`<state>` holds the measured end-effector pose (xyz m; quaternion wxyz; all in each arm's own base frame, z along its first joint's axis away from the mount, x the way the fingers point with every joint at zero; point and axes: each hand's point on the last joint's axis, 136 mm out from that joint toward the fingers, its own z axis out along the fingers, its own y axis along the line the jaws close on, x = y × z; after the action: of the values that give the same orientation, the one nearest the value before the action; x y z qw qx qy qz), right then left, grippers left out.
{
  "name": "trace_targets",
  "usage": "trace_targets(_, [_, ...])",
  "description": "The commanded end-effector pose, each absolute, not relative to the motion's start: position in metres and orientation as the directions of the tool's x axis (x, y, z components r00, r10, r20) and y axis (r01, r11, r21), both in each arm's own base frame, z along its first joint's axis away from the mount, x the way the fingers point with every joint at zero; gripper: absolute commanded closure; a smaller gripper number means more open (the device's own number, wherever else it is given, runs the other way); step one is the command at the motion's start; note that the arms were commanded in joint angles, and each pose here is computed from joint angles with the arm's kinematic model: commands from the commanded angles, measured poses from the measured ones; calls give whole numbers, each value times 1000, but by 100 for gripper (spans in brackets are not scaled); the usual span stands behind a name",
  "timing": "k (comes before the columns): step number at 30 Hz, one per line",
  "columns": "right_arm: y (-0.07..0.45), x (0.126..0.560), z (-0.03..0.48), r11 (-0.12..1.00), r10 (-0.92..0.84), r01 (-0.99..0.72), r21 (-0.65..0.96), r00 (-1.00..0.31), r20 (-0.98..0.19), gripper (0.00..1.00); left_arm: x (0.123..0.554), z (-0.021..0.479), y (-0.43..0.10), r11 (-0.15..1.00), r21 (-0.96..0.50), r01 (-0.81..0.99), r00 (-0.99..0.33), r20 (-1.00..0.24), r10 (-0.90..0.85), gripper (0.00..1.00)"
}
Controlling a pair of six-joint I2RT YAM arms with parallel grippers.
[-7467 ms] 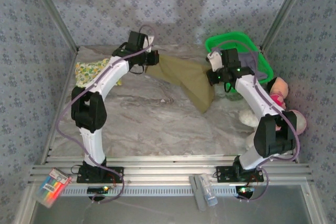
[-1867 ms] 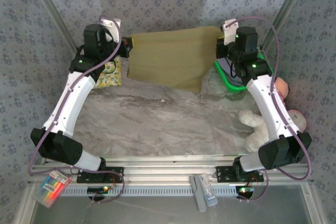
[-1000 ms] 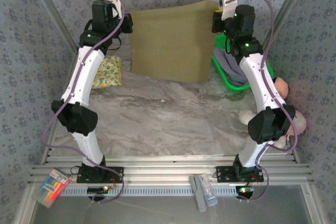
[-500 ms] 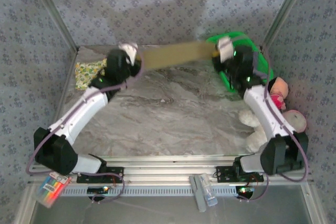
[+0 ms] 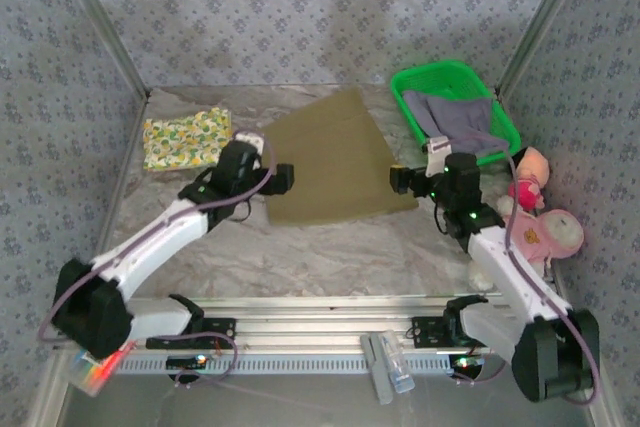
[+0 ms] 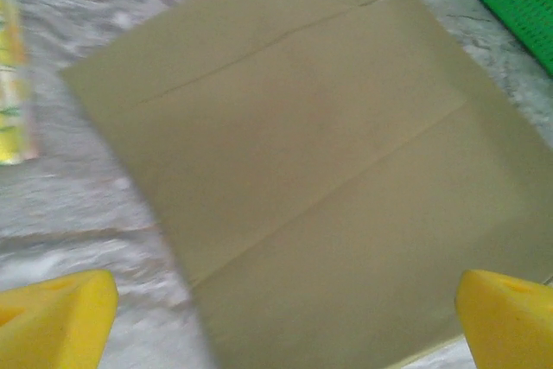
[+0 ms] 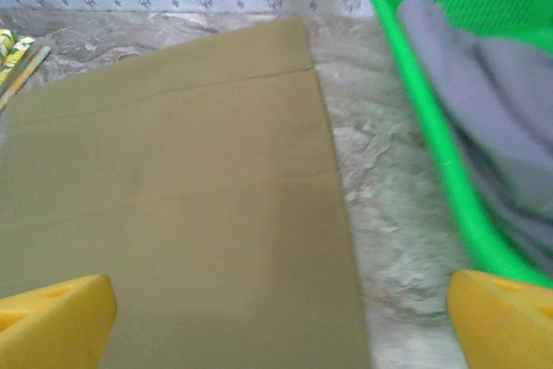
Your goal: Fold and stack the skirts
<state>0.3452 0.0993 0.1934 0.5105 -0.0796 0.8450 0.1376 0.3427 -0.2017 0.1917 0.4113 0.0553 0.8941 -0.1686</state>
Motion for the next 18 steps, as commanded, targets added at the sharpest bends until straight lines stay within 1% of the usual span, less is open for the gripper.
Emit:
trace_targets(1, [123, 358, 182, 907, 187, -225, 356, -542, -820, 0, 357, 180, -248, 870, -425, 250, -758, -645, -97, 0])
trace_targets(4, [134, 361, 156, 885, 294, -111, 453, -621, -727, 0, 359, 152, -278, 836, -502, 223, -844, -529, -92, 0])
trace_targets(6, [144, 356, 135, 859, 333, -68, 508, -679, -654, 0, 350, 130, -296, 815, -540, 211, -893, -446, -64, 0])
trace_targets(9, [149, 344, 103, 831, 384, 40, 555, -762, -521, 0, 326, 98, -314, 779, -610, 147, -963, -267, -27, 0])
trace_targets(11, [150, 335, 83, 826, 392, 90, 557, -802, -452, 0, 308, 76, -314, 789, -604, 111, -986, -167, 10, 0])
trace_targets(14, [152, 321, 62, 835, 364, 119, 537, -852, -377, 1, 285, 53, -308, 803, -589, 89, -996, -67, 62, 0])
trace_targets(16, [149, 307, 49, 849, 350, 156, 505, -881, -317, 2, 270, 46, -308, 797, -598, 80, -996, -9, 92, 1])
trace_targets(18, [141, 293, 37, 865, 355, 208, 457, -897, -264, 2, 258, 40, -307, 804, -589, 82, -993, 21, 117, 1])
